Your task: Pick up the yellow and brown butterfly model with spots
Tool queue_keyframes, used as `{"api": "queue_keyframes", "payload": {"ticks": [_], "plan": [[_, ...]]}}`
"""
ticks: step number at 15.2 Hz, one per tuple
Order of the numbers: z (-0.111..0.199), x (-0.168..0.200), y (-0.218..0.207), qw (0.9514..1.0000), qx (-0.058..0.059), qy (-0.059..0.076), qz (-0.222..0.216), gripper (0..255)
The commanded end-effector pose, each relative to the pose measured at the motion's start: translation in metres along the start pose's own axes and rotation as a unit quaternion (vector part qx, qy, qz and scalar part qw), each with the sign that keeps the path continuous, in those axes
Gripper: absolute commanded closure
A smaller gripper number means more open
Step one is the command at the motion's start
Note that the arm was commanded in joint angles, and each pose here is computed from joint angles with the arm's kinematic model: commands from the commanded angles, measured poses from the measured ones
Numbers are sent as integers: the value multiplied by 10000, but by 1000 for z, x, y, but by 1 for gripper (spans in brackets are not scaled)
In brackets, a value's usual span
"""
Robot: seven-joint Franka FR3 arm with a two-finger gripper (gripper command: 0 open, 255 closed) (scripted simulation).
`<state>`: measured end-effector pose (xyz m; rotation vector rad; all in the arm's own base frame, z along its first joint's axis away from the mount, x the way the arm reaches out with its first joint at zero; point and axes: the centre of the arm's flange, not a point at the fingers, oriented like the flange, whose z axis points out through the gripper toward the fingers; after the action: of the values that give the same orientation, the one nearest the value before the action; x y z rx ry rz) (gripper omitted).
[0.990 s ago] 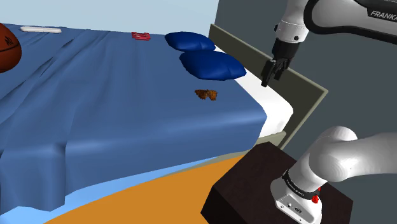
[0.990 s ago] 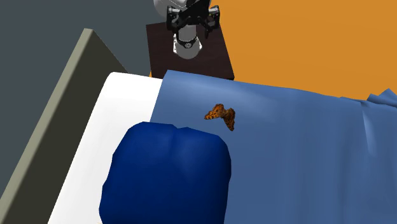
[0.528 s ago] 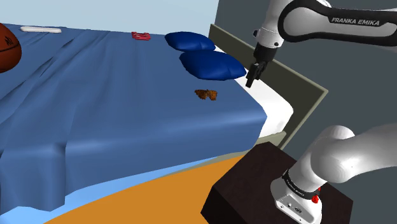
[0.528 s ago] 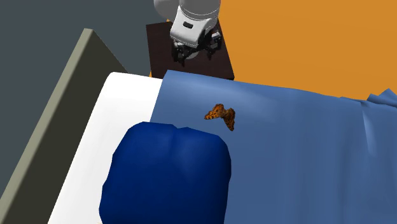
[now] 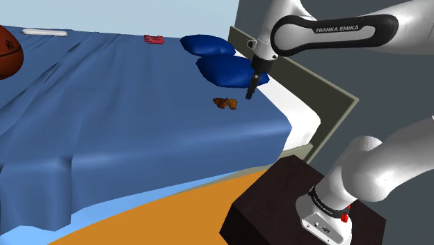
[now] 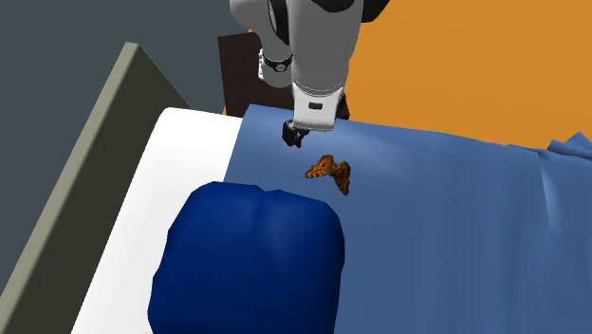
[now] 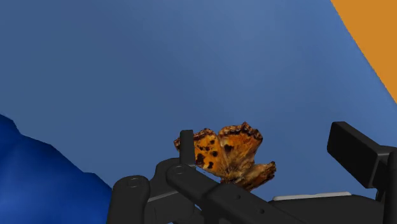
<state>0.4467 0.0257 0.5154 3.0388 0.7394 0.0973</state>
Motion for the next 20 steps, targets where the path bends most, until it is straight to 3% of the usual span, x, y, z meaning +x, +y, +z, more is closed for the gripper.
{"api": "queue_keyframes", "payload": {"ticks": [1,4,7,17,18,20], "plan": [[16,19,3,9991,50,86,-403,0],[34,51,0,9949,132,203,-981,0],[52,81,-6,9873,212,318,-1544,0],[92,79,-7,9873,212,318,-1544,0],[92,79,-7,9873,212,318,-1544,255],[92,79,-7,9873,212,318,-1544,255]]}}
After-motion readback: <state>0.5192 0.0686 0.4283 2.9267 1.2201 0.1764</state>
